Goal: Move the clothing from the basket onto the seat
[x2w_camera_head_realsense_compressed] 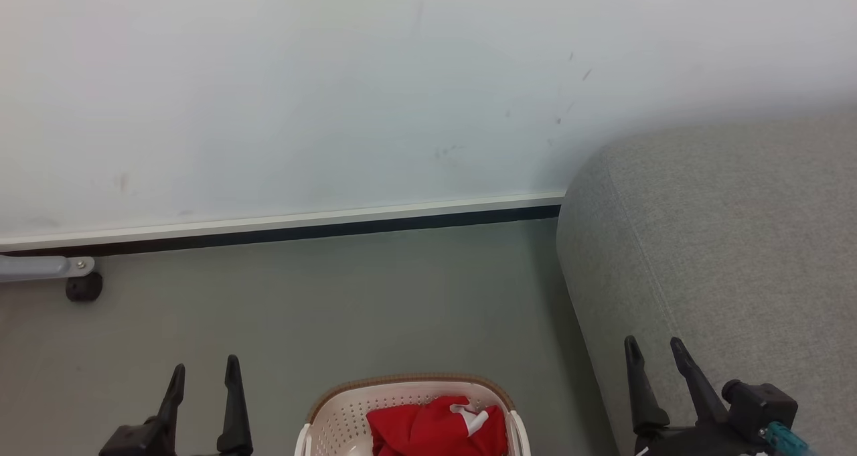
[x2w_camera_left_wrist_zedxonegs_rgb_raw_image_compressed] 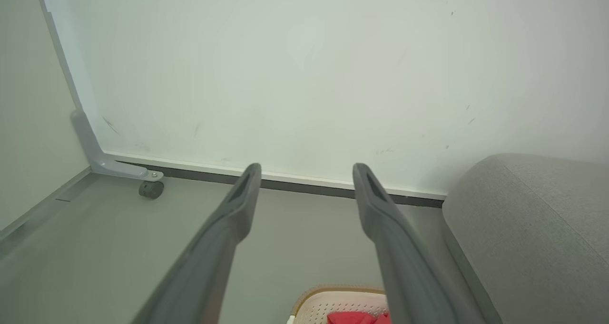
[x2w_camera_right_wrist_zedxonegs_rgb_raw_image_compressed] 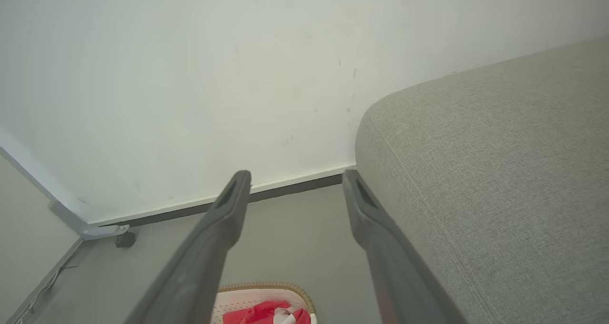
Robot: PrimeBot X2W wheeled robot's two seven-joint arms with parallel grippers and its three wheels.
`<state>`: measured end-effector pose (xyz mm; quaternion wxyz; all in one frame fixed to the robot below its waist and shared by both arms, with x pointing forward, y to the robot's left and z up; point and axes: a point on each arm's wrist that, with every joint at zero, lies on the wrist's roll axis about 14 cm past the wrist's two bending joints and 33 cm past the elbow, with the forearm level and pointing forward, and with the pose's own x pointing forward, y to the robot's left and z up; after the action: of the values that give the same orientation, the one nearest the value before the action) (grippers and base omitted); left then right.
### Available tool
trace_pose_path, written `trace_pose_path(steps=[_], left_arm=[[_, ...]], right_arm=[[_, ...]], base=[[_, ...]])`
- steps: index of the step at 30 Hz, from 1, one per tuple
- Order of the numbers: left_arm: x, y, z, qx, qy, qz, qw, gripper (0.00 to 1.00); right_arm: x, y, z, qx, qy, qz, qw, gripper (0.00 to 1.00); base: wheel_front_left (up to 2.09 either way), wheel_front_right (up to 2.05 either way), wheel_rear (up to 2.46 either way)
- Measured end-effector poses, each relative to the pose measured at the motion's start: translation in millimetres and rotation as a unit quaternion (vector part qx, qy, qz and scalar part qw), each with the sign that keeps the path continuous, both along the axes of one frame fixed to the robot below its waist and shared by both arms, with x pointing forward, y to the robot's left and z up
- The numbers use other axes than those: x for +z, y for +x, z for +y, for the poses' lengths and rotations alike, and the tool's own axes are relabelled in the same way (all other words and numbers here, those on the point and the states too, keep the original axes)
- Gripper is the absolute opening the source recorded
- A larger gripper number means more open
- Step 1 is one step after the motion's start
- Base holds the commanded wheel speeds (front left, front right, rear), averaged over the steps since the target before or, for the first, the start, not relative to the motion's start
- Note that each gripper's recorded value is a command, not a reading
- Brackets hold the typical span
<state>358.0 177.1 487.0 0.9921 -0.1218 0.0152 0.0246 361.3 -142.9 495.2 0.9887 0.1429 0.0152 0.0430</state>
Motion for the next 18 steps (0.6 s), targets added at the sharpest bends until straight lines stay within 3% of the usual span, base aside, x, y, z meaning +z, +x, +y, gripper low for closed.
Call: trace_pose_path(steps=[18], left_arm=[[11.5,-2.2,-6.4,-0.009,0.105,-0.037,0.994,1.00]], right_arm=[[11.8,-6.9,14.1,0.026,-0.118,-0.056,0.991,1.00]], base=[[0.00,0.00,0.00]])
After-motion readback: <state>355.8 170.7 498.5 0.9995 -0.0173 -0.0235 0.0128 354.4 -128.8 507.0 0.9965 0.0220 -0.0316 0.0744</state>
